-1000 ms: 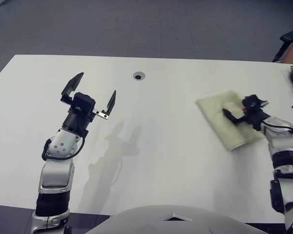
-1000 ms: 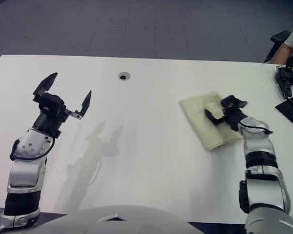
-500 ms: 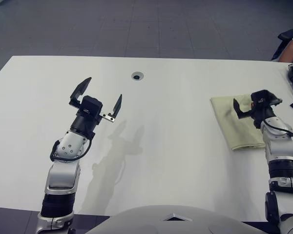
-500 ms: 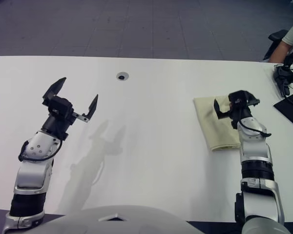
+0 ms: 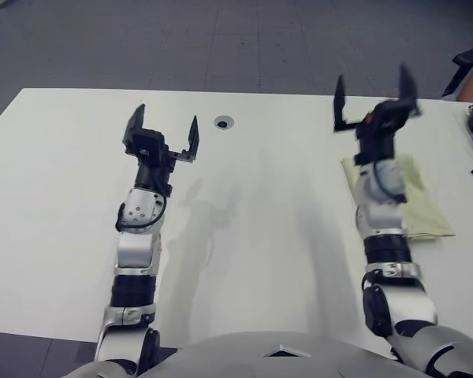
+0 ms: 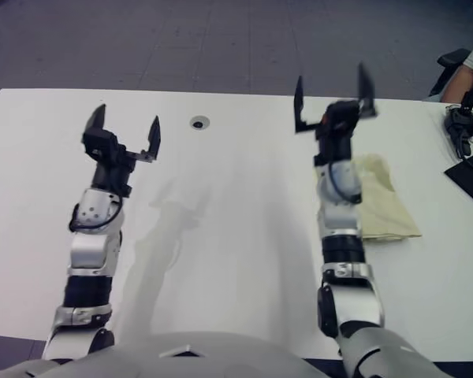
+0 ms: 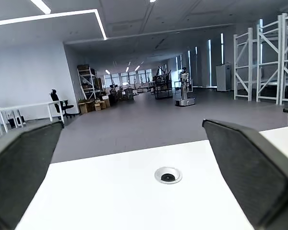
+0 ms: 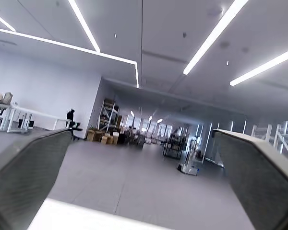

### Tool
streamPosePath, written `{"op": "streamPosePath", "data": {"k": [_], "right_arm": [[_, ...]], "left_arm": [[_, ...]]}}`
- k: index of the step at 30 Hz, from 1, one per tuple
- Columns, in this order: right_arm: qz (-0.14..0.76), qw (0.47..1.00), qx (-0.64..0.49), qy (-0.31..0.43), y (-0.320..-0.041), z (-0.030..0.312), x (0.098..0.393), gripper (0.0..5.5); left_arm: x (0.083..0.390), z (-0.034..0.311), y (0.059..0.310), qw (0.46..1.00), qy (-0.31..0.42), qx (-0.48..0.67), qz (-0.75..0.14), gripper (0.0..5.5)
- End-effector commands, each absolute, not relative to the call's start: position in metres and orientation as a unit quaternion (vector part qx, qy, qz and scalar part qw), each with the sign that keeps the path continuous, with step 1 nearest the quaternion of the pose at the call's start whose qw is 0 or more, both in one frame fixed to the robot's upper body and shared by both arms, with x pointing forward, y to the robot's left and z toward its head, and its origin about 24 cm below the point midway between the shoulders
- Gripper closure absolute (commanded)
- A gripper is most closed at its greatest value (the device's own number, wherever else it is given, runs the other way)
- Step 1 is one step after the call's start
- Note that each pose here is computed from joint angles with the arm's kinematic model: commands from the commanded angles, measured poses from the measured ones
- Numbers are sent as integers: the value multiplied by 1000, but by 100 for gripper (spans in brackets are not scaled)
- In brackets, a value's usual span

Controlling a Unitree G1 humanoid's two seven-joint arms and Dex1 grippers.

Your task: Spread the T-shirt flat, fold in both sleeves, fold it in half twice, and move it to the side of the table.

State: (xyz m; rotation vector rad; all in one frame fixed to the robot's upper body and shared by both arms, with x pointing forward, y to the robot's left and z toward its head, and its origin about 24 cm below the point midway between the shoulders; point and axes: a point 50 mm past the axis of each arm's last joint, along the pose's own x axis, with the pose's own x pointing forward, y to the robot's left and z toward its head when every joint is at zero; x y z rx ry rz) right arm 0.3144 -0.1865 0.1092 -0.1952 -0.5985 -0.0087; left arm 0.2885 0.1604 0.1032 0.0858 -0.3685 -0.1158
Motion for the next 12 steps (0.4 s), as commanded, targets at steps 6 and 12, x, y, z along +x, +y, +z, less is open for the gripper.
{"op": "streamPosePath", "data": {"k": [6, 12], "right_arm": [[-6, 944, -59, -323, -161, 82, 309, 10], [-18, 949, -42, -313, -160, 79, 314, 10]], "left_arm": [[283, 97, 162, 950, -294, 106, -26, 12], [289, 83, 155, 958, -270, 85, -44, 12]]}}
